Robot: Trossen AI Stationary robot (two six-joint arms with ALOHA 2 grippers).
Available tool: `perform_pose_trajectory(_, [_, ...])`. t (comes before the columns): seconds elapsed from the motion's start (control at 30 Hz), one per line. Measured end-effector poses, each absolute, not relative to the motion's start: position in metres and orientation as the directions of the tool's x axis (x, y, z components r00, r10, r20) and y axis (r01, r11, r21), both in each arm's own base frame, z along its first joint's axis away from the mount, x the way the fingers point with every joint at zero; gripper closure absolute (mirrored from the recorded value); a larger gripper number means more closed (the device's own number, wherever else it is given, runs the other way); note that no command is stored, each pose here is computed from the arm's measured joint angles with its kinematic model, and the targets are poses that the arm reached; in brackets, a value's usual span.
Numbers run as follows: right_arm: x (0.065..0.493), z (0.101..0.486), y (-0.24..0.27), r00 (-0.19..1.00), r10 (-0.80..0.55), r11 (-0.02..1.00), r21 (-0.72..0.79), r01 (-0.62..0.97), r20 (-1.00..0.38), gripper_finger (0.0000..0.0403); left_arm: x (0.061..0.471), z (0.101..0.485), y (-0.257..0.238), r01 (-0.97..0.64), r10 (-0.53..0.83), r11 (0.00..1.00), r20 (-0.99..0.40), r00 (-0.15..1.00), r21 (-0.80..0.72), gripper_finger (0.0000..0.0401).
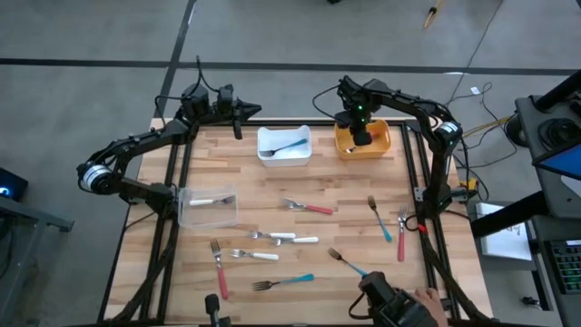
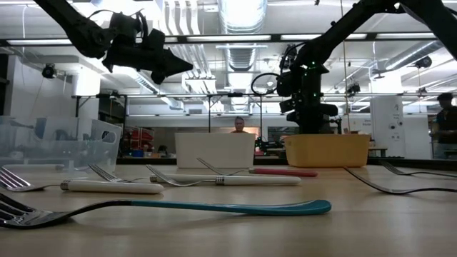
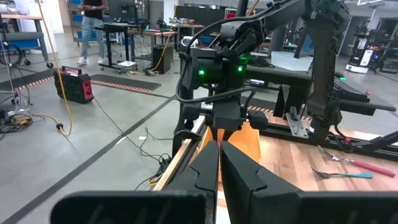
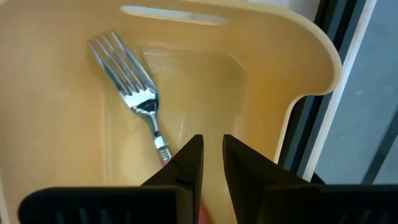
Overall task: Sort silverware by color (type)
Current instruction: Put the top blue fork into the white bin
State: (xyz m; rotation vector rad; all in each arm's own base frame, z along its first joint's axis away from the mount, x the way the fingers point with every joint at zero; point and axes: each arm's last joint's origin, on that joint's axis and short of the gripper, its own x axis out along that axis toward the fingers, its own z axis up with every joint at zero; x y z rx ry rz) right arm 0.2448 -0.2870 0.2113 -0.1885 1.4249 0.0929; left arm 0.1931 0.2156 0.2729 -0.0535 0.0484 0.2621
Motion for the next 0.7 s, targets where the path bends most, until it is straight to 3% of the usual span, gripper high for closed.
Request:
perform_pose_trajectory(0.27, [0.244,0.212,-0.287,0.141,-0.046,0.996,-0.056,-0.072,-0.989,0.0351,0.193,0.273,0.216,-0.26,0.258,0.965,-0.055,0.965,-0.036,0.0401])
perform_pose_trajectory(0.5, [0.249,0.229,-0.281,0.174,-0.079,0.98,-0.045,0.192,-0.982,0.0351,0.194,0.273,0.215,-0.257,0.254,0.964,-0.054,0.966,-0.061,0.0401])
perform_pose_trajectory(0.7, [0.253,0.251,-0.264,0.226,-0.113,0.971,-0.059,0.234,-0.968,0.0365,0.209,0.272,0.2,-0.186,0.181,0.977,-0.056,0.982,-0.106,0.0401])
